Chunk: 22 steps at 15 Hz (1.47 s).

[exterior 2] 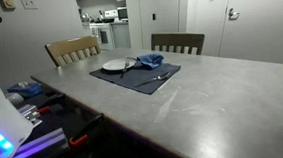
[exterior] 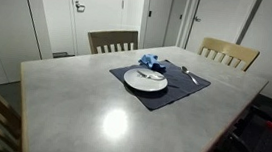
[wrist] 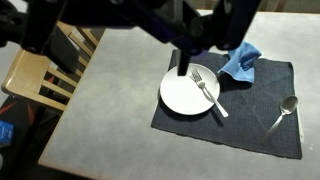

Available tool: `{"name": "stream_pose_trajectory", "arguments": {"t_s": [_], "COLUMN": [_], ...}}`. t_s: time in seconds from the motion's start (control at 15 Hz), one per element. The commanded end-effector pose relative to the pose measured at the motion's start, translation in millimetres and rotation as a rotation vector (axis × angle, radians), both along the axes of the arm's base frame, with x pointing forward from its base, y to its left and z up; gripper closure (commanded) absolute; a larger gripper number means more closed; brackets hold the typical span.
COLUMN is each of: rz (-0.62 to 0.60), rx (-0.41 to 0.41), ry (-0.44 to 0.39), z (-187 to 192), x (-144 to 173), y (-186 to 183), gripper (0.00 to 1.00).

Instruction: Put the fork on the plate on the blue mat

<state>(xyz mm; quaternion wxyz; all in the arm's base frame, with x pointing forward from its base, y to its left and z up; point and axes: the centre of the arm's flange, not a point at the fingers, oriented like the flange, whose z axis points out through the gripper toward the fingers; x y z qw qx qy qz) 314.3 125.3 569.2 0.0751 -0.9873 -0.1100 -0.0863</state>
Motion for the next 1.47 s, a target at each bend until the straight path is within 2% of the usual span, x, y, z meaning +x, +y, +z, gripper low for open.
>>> {"name": "stream_pose_trajectory", "arguments": {"t_s": [0.0,1.2,1.4], "rz": [0.0,0.0,0.045], "rx": [0.0,0.0,-0.131], "ry": [0.0,0.0,-0.059], "z": [0.0,0.0,2.1], "x": [0.0,0.0,8.6], "y": [0.0,0.0,22.2], "gripper": [0.0,0.0,0.0]}}
